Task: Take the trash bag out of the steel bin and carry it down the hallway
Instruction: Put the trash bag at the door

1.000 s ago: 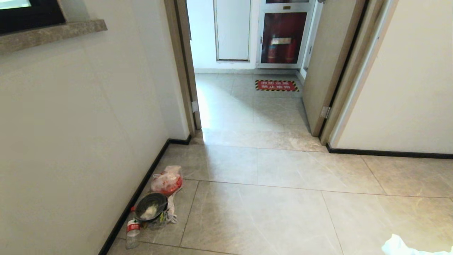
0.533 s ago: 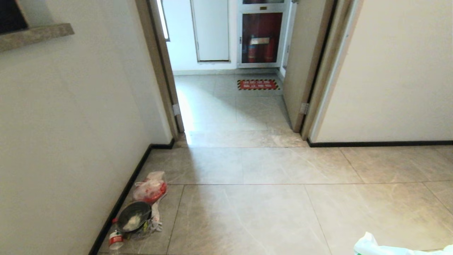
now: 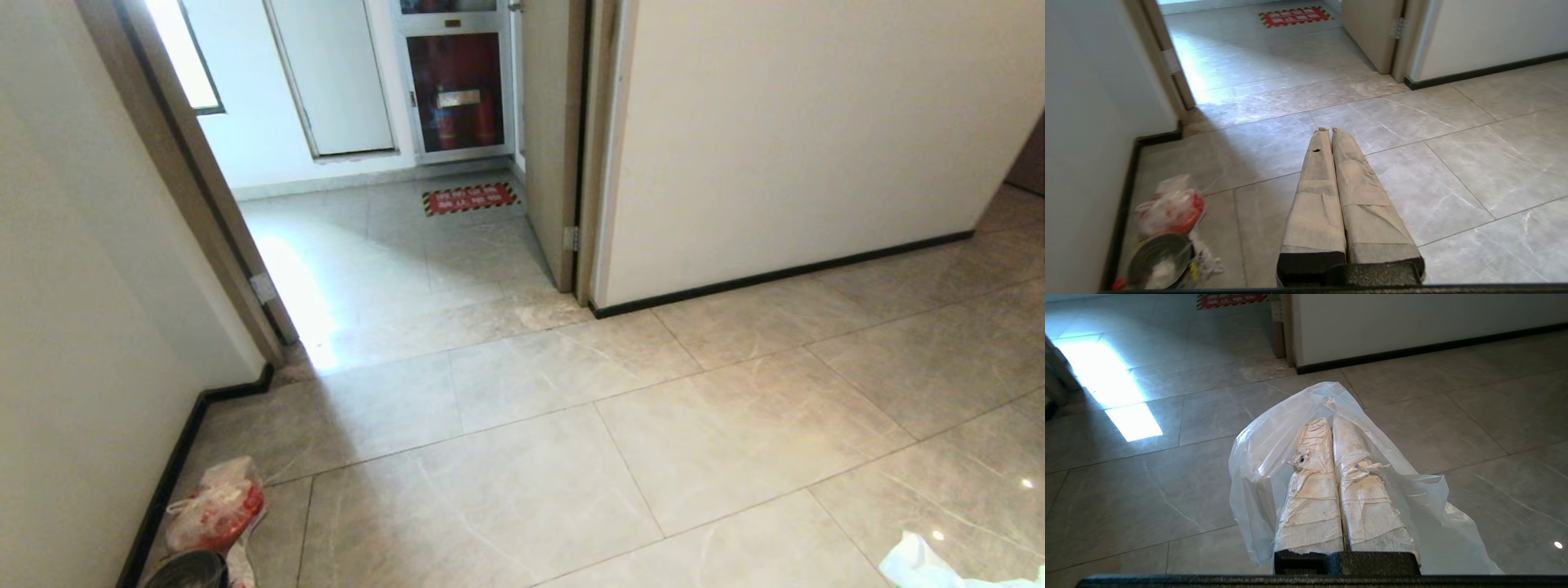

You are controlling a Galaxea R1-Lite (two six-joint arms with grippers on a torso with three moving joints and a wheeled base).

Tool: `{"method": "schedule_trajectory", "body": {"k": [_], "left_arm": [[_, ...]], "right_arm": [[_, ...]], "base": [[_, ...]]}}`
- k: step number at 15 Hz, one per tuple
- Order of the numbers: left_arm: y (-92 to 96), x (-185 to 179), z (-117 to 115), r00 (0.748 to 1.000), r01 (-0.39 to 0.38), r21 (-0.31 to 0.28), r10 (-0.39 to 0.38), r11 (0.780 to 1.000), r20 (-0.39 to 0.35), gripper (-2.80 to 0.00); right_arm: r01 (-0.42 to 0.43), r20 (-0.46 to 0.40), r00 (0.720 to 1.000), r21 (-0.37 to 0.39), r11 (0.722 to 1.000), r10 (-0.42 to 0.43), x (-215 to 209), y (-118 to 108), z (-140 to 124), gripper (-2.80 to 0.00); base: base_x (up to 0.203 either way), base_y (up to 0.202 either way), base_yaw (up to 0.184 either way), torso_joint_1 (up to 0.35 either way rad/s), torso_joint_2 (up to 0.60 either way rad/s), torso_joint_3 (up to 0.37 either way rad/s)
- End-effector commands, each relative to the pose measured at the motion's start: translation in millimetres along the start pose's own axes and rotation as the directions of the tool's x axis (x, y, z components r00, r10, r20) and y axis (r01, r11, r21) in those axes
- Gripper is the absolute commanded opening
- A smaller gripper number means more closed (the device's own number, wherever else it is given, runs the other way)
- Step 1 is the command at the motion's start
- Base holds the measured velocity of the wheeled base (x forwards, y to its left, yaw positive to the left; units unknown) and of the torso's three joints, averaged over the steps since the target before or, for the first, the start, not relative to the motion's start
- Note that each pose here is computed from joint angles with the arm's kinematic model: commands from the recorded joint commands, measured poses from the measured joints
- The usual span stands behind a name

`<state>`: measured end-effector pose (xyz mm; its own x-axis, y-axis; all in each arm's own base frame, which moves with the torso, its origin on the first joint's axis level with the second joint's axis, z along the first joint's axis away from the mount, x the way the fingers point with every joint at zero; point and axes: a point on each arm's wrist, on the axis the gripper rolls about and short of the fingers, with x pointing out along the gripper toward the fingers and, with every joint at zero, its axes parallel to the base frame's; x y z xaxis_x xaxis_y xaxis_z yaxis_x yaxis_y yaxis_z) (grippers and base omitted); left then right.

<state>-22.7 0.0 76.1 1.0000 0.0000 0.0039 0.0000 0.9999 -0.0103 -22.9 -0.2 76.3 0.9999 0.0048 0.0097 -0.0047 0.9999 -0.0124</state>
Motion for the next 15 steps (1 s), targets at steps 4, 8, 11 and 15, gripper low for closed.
{"method": "schedule_trajectory", "body": {"k": [4, 8, 11, 15], "left_arm": [[0.0, 0.0, 0.1, 1.000, 0.000, 0.000, 0.000, 1.000, 0.001, -2.80], [0.0, 0.0, 0.1, 1.000, 0.000, 0.000, 0.000, 1.000, 0.001, -2.80], [0.0, 0.0, 0.1, 1.000, 0.000, -0.001, 0.000, 1.000, 0.001, -2.80], [0.0, 0.0, 0.1, 1.000, 0.000, -0.001, 0.000, 1.000, 0.001, -2.80]], "right_arm": [[-0.002, 0.001, 1.000, -0.001, 1.000, 0.002, 0.0, 0.0, 0.1, -2.80], [0.002, 0.002, 1.000, 0.011, 1.000, -0.002, 0.0, -0.1, 0.2, -2.80], [0.003, 0.002, 1.000, 0.014, 1.000, -0.003, 0.0, -0.1, 0.2, -2.80], [0.003, 0.000, 1.000, 0.012, 1.000, -0.003, 0.1, -0.1, 0.1, -2.80]], "base": [[0.000, 0.001, -0.025, 0.002, 0.00, 0.001], [0.000, 0.000, 0.000, 0.000, 0.00, 0.000], [-0.006, -0.002, 0.132, 0.000, 0.00, 0.002], [0.002, -0.008, 0.171, 0.002, 0.01, 0.003]]}}
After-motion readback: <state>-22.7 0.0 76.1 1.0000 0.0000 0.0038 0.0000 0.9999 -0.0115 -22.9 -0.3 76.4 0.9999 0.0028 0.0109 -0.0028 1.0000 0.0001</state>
